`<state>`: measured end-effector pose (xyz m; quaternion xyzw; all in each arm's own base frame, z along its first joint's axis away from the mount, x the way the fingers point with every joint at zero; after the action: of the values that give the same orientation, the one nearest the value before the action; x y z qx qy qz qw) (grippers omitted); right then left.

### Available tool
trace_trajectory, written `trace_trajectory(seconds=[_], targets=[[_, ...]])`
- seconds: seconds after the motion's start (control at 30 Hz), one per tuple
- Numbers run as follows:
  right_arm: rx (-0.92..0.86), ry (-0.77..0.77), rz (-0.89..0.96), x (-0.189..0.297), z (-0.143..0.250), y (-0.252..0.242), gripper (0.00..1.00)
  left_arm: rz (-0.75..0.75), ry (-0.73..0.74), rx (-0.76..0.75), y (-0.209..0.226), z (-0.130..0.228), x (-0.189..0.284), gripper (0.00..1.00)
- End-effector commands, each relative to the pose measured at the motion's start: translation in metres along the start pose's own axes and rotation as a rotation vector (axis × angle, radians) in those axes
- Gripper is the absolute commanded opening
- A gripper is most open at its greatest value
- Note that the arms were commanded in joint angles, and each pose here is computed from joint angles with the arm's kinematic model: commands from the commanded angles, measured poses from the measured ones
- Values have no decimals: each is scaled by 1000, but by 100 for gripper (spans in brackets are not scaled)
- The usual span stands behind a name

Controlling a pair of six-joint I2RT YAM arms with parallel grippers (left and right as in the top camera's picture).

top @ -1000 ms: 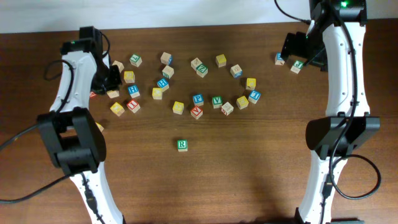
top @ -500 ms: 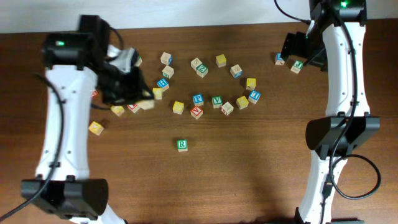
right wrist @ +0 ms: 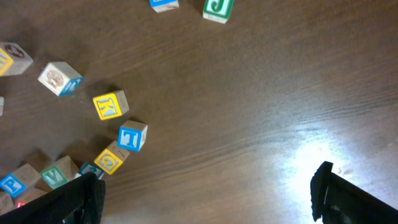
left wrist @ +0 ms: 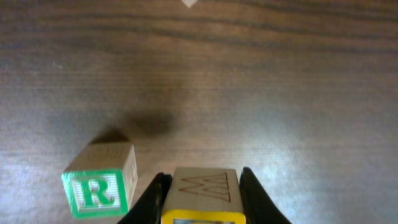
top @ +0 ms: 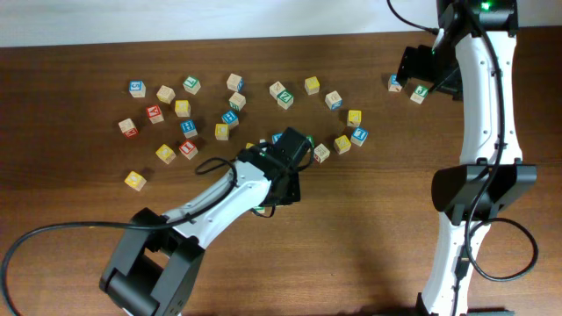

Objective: Spell out RSS
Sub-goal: 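Carry the S block right toward the center blocks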

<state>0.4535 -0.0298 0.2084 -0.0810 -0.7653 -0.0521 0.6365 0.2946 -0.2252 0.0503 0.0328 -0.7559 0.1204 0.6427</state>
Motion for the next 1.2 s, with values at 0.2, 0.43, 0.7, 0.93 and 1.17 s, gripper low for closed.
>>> trace_trajectory(seconds=[0.2,0.43,0.7,0.93,1.17], targets=[[2,-10,8,5,1,-4,98,-21,-79,-5,-1,1,-16,20],[2,-10,8,5,1,-4,98,-32,-70,-5,2,3,-16,32],[2,-10,8,5,1,-4,98,-32,-67,-13,2,4,-16,40],[2,-10,8,5,1,-4,98,-18,30,-48,2,21,-28,49],[2,-10,8,5,1,-4,98,-9,39,-45,0,21,-30,16]])
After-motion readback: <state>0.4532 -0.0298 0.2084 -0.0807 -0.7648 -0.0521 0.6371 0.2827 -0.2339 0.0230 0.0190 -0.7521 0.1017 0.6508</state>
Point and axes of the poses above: each gripper's point midway between its finger pads, its own x axis back along the fingers, its own y axis along the line the jaws close on, z = x × y, the point moved 1 cm from there along x, back along the fingers, and after that the axes turned 11 degrees about x, right-handed, at the moved point
